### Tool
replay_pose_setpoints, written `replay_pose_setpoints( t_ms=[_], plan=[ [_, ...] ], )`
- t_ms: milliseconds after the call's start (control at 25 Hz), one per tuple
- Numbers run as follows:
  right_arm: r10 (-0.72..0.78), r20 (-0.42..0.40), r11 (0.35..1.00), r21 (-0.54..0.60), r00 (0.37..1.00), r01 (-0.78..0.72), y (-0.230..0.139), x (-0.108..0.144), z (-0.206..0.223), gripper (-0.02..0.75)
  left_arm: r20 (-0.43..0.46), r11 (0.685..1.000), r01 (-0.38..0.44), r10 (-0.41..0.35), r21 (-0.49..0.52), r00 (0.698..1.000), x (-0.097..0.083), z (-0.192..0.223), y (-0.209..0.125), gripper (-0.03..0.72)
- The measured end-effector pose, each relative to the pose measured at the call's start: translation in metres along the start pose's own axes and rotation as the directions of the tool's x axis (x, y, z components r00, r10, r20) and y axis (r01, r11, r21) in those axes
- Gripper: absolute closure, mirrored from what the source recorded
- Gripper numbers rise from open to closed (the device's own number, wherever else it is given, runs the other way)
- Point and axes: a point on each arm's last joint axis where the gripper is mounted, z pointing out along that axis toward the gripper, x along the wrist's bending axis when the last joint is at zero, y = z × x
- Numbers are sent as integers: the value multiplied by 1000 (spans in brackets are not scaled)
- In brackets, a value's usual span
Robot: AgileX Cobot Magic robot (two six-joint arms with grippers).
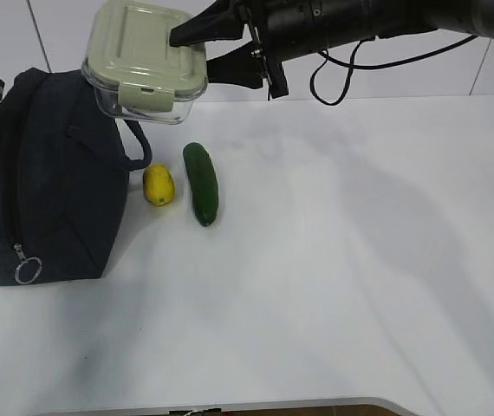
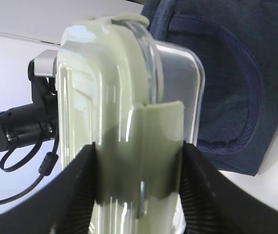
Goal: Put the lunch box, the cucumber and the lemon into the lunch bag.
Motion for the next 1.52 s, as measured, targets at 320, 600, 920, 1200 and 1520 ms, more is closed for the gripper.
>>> replay_pose_setpoints(
  t_ms=[320, 600, 920, 1200, 1520],
  plan=[
    [17, -33, 1000, 0, 999, -17, -1, 5, 5, 362, 200, 999, -51, 51, -7, 979, -23, -16, 11, 673],
    [21, -37, 1000, 0, 999, -21, -1, 5, 5, 362, 321, 994, -65, 90, -88, 943, -43, -54, 39, 674],
    [-13, 25, 1000, 28, 1000, 13, -4, 1, 5, 362, 489, 988, -39, 107, -148, 865, -63, -78, 51, 675],
    [7, 55, 998, 67, 998, -10, -6, -19, 14, 362, 550, 991, -86, 127, -99, 825, -71, -79, 45, 676],
    [-19, -36, 997, 74, 999, 21, -14, -10, 58, 362, 546, 994, -83, 109, -71, 830, -69, -64, 47, 676]
  ],
)
